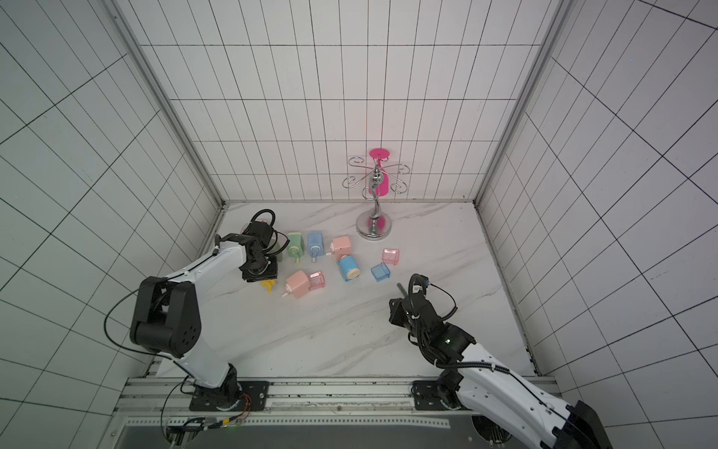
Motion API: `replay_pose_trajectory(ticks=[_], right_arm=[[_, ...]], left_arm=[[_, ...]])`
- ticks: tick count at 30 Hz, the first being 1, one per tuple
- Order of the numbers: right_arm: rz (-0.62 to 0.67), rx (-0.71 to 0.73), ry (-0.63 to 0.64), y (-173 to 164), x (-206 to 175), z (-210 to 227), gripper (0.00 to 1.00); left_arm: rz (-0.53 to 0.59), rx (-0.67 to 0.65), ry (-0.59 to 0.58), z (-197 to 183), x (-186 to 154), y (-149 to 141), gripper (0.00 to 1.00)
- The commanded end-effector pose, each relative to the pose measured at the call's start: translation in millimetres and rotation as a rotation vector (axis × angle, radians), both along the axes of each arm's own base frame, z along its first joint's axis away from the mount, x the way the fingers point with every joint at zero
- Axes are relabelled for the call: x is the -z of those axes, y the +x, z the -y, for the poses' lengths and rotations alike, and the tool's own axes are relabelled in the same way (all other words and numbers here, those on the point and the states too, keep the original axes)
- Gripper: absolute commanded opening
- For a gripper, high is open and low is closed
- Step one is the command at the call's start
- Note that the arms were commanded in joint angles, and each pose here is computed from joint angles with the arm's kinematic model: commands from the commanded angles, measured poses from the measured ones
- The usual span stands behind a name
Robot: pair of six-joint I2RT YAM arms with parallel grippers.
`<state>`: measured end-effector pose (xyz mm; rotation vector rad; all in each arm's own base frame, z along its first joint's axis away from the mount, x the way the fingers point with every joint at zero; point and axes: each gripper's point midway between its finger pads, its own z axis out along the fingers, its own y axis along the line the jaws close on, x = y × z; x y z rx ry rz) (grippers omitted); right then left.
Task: Put the tray back into the pencil sharpener
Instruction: Place the pencil sharpener at the center of the board.
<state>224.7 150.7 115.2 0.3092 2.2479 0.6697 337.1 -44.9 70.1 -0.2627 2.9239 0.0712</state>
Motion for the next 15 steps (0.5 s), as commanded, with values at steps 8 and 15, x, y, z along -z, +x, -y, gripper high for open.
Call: replay_pose_trajectory(ticks=[8, 15], right_arm=[[-0.014, 0.011, -0.012, -3.1, 11.3, 6.8, 0.22], [-0.015, 0.012, -0.011, -3.2, 11.1, 7.5, 0.22]], left_arm=[[0.033, -0.011, 0.019, -3.3, 4.6, 13.2, 0.00], [0.027, -0.011, 0.012, -1.4, 12.6, 15.7, 0.00]])
